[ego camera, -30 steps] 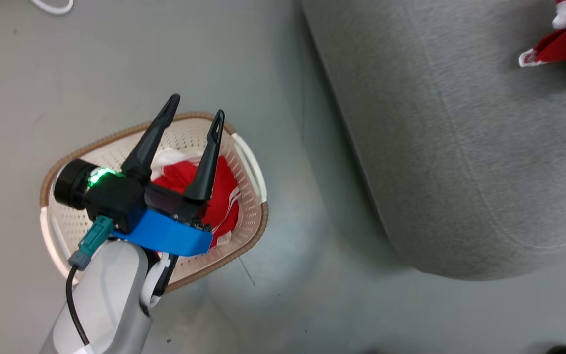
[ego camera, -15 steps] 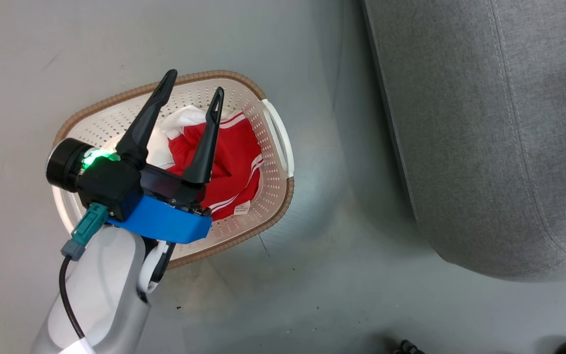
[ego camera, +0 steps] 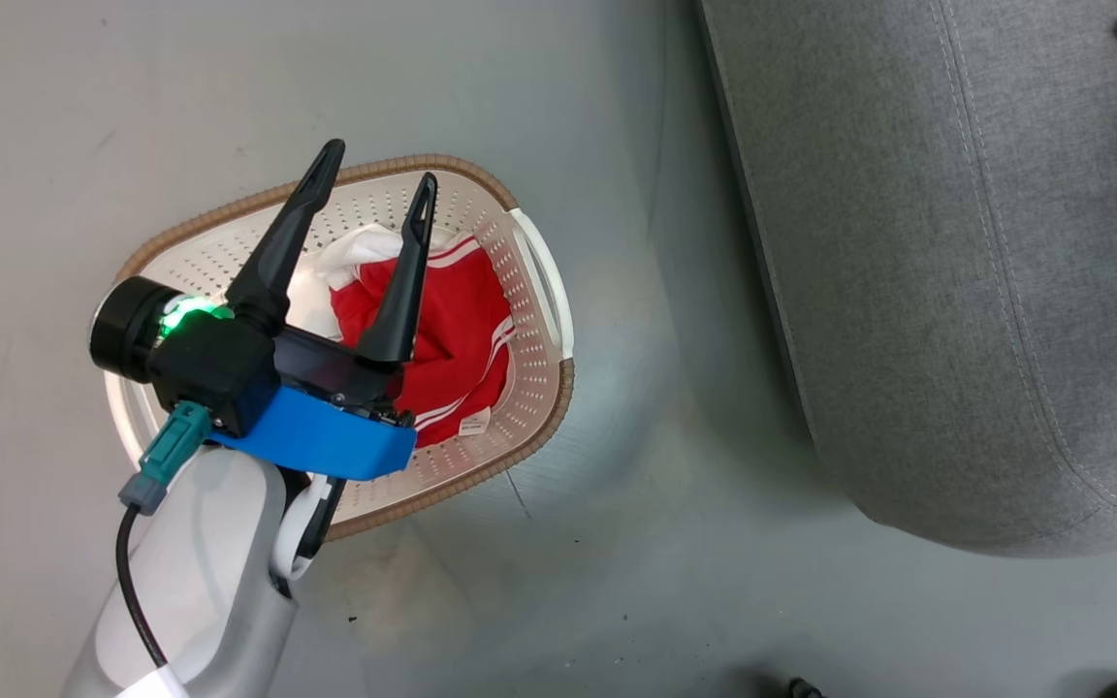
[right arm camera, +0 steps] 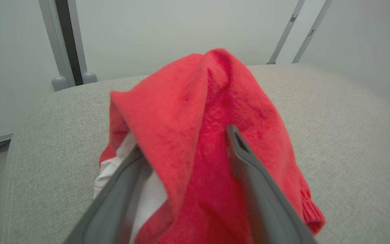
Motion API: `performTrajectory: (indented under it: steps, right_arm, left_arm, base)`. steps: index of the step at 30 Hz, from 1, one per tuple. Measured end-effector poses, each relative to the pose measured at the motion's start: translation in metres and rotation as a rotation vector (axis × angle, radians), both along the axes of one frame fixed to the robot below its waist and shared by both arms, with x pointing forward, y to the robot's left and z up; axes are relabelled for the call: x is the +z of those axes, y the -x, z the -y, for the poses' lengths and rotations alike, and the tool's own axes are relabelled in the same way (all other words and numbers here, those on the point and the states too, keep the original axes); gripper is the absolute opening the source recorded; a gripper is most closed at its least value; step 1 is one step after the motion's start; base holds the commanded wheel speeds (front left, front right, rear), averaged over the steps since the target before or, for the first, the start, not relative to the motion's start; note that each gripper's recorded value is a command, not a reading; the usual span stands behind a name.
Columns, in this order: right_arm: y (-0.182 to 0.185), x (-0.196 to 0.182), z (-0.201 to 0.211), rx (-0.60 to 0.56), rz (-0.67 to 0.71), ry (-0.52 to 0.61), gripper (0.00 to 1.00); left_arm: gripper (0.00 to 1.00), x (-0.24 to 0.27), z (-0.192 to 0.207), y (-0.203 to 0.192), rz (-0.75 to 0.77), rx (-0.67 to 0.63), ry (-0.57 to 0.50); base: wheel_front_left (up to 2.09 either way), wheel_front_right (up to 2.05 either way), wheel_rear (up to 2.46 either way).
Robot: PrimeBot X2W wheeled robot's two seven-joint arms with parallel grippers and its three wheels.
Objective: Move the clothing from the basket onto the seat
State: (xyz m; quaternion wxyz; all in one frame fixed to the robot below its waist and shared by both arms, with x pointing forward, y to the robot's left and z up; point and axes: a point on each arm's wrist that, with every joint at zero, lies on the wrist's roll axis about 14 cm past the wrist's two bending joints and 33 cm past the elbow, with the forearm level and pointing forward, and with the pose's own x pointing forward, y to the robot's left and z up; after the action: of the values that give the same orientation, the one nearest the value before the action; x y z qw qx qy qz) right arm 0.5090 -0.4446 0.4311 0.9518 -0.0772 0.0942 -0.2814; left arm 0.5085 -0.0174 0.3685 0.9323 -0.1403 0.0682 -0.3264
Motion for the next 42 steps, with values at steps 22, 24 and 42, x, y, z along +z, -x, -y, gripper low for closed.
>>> performTrajectory:
  steps: [22, 24, 42]
  right_arm:
    - [0.043, 0.030, -0.042, 0.122, 0.045, 0.011, 1.00]
    - [0.051, 0.032, -0.051, 0.144, 0.046, 0.014, 1.00]
    - [0.104, 0.073, -0.194, 0.473, 0.201, -0.033, 1.00]
  left_arm:
    - [1.00, 0.056, -0.026, 0.030, 0.008, 0.120, 0.005]
    - [1.00, 0.062, -0.034, 0.037, 0.008, 0.149, 0.003]
    - [1.00, 0.093, -0.130, 0.095, 0.003, 0.439, -0.025]
  base:
    - [0.00, 0.00, 0.00]
    - [0.00, 0.00, 0.00]
    - [0.00, 0.00, 0.00]
